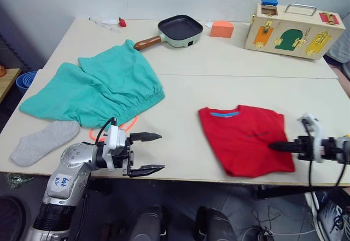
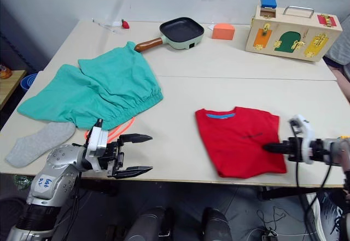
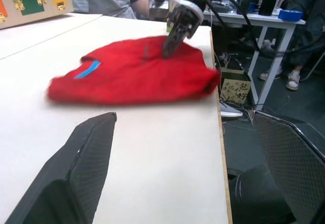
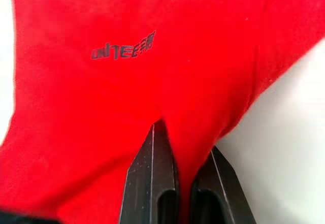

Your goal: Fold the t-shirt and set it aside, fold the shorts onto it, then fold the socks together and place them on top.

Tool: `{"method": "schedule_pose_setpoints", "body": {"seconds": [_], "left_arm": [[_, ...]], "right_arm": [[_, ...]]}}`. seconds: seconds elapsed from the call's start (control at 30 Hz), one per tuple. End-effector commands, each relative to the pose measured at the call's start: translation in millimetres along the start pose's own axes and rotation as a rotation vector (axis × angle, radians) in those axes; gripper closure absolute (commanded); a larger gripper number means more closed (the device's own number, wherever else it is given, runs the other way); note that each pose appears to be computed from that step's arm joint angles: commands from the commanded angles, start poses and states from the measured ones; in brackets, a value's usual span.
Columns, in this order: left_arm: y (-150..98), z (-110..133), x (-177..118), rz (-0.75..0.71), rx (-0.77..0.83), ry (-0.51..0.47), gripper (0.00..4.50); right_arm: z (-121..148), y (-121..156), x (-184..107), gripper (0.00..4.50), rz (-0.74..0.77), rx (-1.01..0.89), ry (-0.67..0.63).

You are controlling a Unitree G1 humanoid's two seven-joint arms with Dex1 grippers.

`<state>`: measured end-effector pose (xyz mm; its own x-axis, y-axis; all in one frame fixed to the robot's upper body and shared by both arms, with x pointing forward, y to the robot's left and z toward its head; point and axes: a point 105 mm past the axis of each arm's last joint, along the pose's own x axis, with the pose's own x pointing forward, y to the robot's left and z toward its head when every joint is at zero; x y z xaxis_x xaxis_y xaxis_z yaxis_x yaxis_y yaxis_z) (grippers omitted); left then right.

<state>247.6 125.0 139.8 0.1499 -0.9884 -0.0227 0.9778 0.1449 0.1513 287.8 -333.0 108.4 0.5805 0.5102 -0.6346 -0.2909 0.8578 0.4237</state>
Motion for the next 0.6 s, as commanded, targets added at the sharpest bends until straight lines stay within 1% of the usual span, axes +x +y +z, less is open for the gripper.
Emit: {"method": "schedule_pose_setpoints", "body": {"seconds": [0.03,0.2,0.3,0.4,0.5,0.6], "left_arm": [[1,8,-1,-0.015,0.036,-0.007,0.0],[1,9,0,-0.023,0.04,-0.007,0.0],[2,9,-1,-0.022,0.044,-0.005,0.0],[2,10,-1,-0.018,0.049,0.0,0.0],[3,11,-2,-0.008,0.058,0.001,0.0],[4,12,-3,-0.001,0.065,0.006,0.0]], "right_arm": [[-2,-35,-29,4.48,-0.171,-0.011,0.012],[2,-57,-44,4.48,-0.279,-0.038,0.005],[3,-67,-46,4.48,-0.334,-0.075,0.007],[0,-74,-46,4.48,-0.367,-0.073,0.016],[3,-72,-42,4.48,-0.346,-0.024,-0.019],[10,-63,-38,4.48,-0.277,0.039,-0.059]]}}
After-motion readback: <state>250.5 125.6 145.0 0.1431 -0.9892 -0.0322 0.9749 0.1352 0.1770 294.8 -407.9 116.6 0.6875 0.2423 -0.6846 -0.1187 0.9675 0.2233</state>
